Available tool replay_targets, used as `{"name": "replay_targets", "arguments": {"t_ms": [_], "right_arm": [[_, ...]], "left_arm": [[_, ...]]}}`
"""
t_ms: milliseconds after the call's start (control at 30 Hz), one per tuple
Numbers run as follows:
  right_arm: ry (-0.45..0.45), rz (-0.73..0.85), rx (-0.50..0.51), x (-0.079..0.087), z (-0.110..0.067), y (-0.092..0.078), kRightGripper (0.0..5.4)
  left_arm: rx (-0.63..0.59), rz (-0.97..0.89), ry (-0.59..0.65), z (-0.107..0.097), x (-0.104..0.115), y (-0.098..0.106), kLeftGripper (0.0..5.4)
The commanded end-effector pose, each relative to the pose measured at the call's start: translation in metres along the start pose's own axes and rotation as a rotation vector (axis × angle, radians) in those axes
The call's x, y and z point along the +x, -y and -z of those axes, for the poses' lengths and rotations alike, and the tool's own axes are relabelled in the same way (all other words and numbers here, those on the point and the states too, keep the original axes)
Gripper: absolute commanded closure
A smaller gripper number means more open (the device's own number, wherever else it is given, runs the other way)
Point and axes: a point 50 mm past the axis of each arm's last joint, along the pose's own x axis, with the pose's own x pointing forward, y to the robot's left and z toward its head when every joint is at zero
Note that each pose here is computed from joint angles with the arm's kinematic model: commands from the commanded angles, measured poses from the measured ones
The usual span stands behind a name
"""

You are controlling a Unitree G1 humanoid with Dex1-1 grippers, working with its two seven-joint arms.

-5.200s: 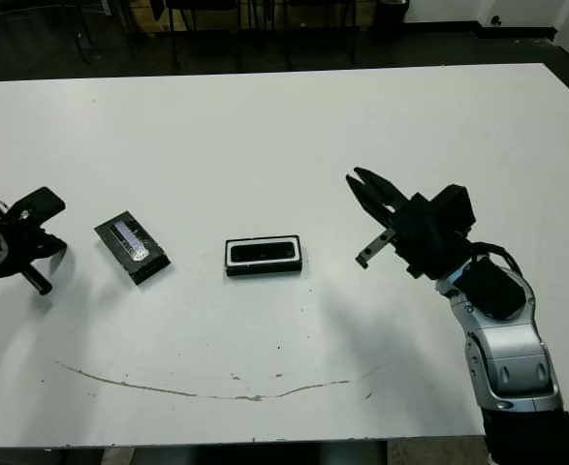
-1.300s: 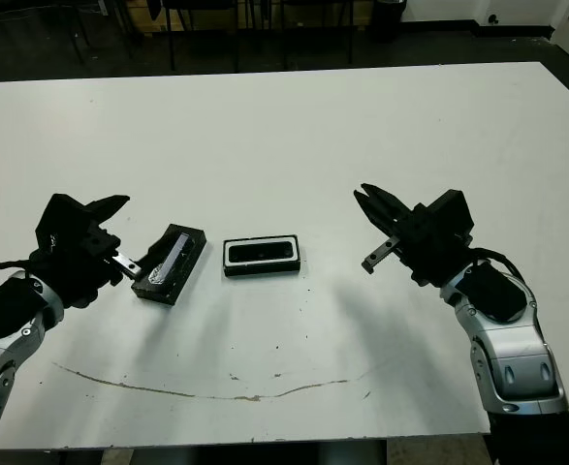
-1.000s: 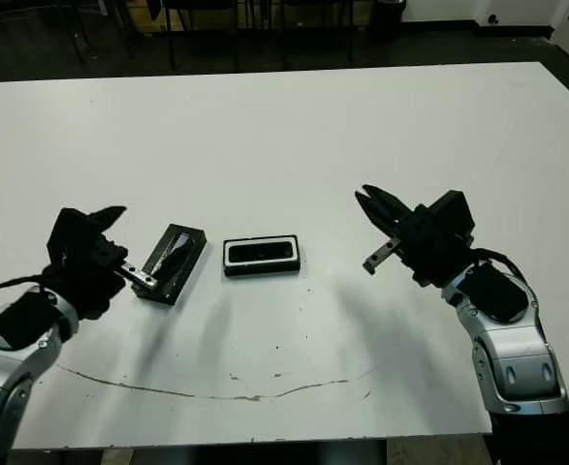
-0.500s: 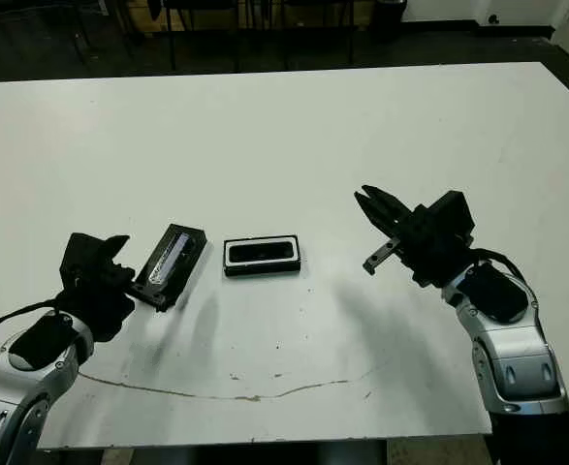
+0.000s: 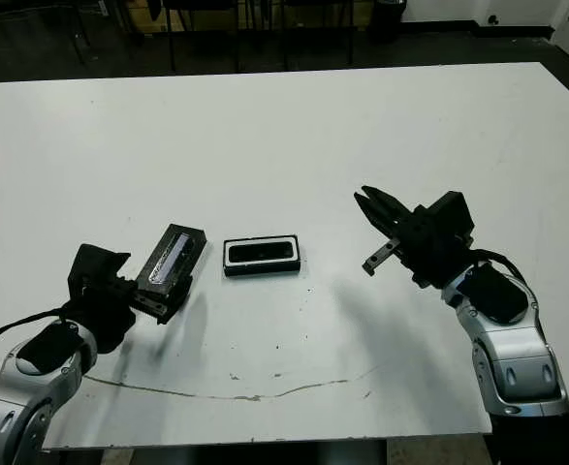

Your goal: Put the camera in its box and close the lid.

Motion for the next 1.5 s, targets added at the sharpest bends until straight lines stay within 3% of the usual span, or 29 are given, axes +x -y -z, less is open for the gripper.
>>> {"name": "replay_targets", "arguments": {"t_ms": [33, 200, 333, 500, 967, 1500], "right_arm": [[-0.030, -0.004, -0.004, -0.003, 0.006, -0.001, 5.40], [-0.032, -0.004, 0.001, -0.004, 0.006, -0.002, 5.40], [-0.033, 0.002, -0.011, -0.005, 0.005, -0.003, 5.40], [-0.033, 0.000, -0.007, -0.006, 0.007, -0.003, 5.40], [-0.049, 0.001, 0.000, -0.007, 0.005, -0.005, 5.40], [-0.058, 0.010, -0.006, -0.007, 0.007, -0.007, 5.40]], "left_arm": [[-0.008, -0.025, -0.056, 0.011, 0.001, -0.002, 0.02], [-0.034, -0.011, -0.063, 0.015, 0.003, -0.002, 0.02], [-0.215, 0.046, -0.068, 0.020, 0.006, 0.000, 0.02], [-0.303, 0.100, -0.063, 0.024, 0.005, 0.005, 0.31], [-0.145, 0.264, 0.000, 0.020, 0.002, 0.006, 2.76], [0.016, 0.153, 0.091, 0.014, -0.003, -0.005, 2.87]]}}
